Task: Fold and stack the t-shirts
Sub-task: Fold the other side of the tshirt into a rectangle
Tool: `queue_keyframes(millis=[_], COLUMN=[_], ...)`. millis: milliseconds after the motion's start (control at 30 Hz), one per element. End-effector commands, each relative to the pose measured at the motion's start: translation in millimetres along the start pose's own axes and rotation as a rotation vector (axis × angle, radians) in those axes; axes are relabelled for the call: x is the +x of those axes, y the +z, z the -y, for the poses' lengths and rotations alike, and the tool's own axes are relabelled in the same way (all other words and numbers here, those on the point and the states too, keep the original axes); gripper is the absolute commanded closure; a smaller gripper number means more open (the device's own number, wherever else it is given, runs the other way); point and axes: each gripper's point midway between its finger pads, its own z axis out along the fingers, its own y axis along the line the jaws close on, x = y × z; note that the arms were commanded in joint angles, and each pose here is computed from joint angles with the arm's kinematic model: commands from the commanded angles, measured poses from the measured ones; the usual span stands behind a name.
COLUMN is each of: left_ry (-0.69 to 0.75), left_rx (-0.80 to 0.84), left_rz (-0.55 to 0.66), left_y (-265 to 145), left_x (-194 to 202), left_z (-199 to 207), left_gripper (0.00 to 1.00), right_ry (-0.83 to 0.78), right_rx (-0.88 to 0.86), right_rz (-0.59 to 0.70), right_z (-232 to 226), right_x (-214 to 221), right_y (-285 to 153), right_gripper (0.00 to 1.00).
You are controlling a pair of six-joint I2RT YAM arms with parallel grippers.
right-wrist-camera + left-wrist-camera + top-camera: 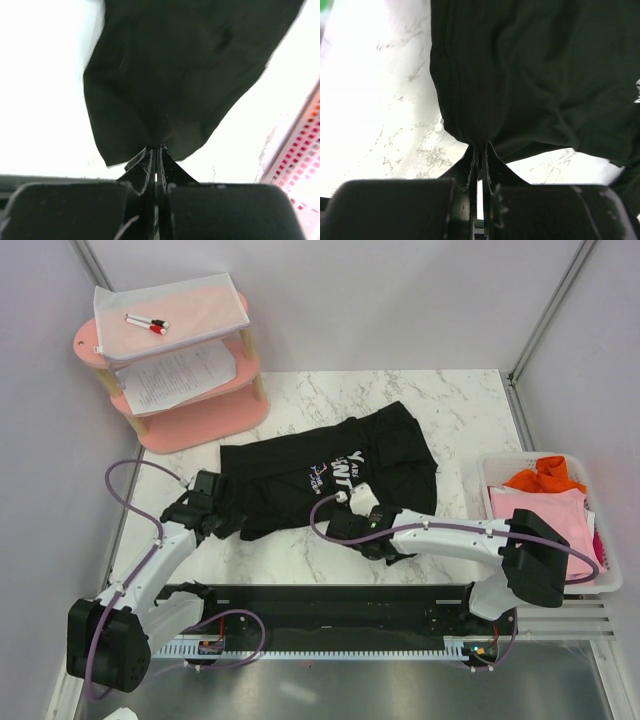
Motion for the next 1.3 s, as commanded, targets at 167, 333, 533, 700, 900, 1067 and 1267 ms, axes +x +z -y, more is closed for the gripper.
queue_keyframes(millis=[167,333,533,700,900,1067,1267], left_ry=[0.053,0.059,0.033,0.021,0.004,0.017,0.004], left_rx=[0.034,0.046,0.056,0.065,0.09,0.099,0.092], left_rz=[0.078,0.099,0.104,0.095,0.049,-0.011,-0.053], left_y=[-19,-24,-27,-26,-15,4,23], left_x=[-39,-54,-68,-76,-83,-84,-95], left_z=[29,37,36,32,29,34,34], left_gripper=[0.98,0.98,0.98,0.98,0.98,0.98,0.98], right_ry=[0.24,0.311,0.402,0.426,0.464,0.507,0.517], right_rx=[0.114,0.119,0.126,0.121,0.114,0.101,0.086], right_rz=[0.239,0.316,0.371,0.404,0.423,0.415,0.421], right_z=[66,88,126,144,163,178,187], right_x=[-102,-142,-179,-204,-227,-242,-268], right_y=[-13,-4,7,15,33,60,76], right_gripper=[1.0,1.0,1.0,1.0,1.0,1.0,1.0])
